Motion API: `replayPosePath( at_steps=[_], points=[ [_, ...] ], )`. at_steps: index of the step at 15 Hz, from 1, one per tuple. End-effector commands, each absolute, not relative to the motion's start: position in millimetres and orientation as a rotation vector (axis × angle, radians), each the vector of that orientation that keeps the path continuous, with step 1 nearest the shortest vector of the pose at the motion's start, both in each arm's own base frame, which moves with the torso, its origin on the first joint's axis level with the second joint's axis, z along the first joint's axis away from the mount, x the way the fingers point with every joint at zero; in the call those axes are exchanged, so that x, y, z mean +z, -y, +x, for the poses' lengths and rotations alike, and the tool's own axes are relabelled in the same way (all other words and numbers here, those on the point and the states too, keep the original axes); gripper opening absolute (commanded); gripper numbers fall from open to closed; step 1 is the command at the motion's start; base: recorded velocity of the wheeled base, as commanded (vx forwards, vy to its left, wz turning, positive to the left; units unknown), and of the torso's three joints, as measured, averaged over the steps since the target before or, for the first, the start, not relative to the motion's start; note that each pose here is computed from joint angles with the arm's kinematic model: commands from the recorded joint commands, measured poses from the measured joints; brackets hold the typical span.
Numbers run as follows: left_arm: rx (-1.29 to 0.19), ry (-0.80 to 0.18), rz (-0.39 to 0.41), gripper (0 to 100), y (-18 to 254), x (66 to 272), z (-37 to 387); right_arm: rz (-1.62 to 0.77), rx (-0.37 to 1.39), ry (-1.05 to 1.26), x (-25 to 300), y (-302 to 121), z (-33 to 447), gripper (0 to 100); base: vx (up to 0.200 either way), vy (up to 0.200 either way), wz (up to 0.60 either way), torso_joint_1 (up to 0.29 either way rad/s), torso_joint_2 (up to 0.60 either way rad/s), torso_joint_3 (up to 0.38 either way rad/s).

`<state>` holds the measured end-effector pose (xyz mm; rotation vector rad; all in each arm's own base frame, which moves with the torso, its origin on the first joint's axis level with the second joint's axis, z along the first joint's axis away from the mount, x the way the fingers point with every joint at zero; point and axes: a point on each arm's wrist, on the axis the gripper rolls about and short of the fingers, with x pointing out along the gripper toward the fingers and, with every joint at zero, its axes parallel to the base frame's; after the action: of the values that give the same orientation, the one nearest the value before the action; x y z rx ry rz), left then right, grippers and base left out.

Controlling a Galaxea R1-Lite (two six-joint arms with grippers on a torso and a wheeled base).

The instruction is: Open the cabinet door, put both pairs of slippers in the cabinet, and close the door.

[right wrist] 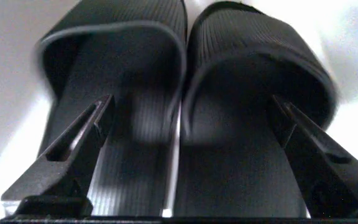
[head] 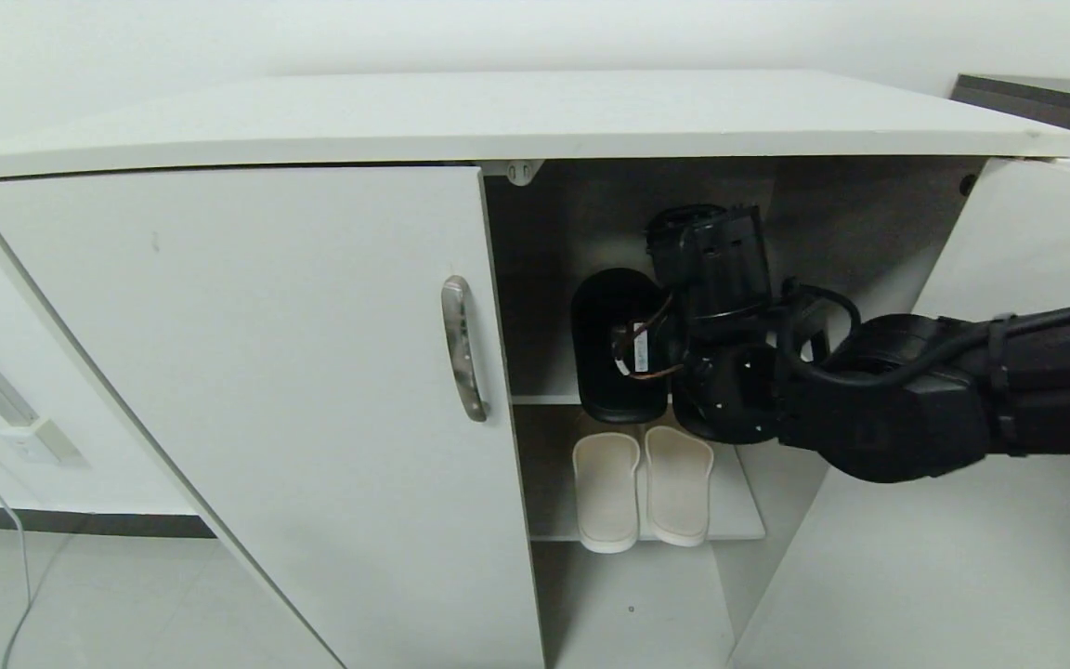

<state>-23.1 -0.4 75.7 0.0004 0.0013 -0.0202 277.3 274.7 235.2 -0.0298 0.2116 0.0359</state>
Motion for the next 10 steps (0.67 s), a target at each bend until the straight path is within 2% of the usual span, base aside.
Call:
replayPosePath(
  at_steps=[1, 6, 7, 10],
  points=[
    [-0.020, -0.003, 0.000, 0, 0, 76, -23, -0.001, 0.106, -0.173, 249, -255, 230, 100, 0.000, 0.000, 0.00, 0.000, 0.00, 0.000],
    [-0.020, -0.003, 0.002, 0, 0, 76, -23, 0.018, 0.286, -0.111, 227, -231, 170, 100, 0.000, 0.000, 0.00, 0.000, 0.00, 0.000],
    [-0.020, -0.003, 0.002, 0, 0, 76, -23, 0.015, 0.297, -0.099, 225, -229, 168, 0, 0.000, 0.000, 0.00, 0.000, 0.00, 0.000],
    [-0.020, -0.003, 0.000, 0, 0, 76, -23, -0.002, 0.317, -0.063, 227, -230, 166, 0, 0.000, 0.000, 0.00, 0.000, 0.00, 0.000]
  ],
)
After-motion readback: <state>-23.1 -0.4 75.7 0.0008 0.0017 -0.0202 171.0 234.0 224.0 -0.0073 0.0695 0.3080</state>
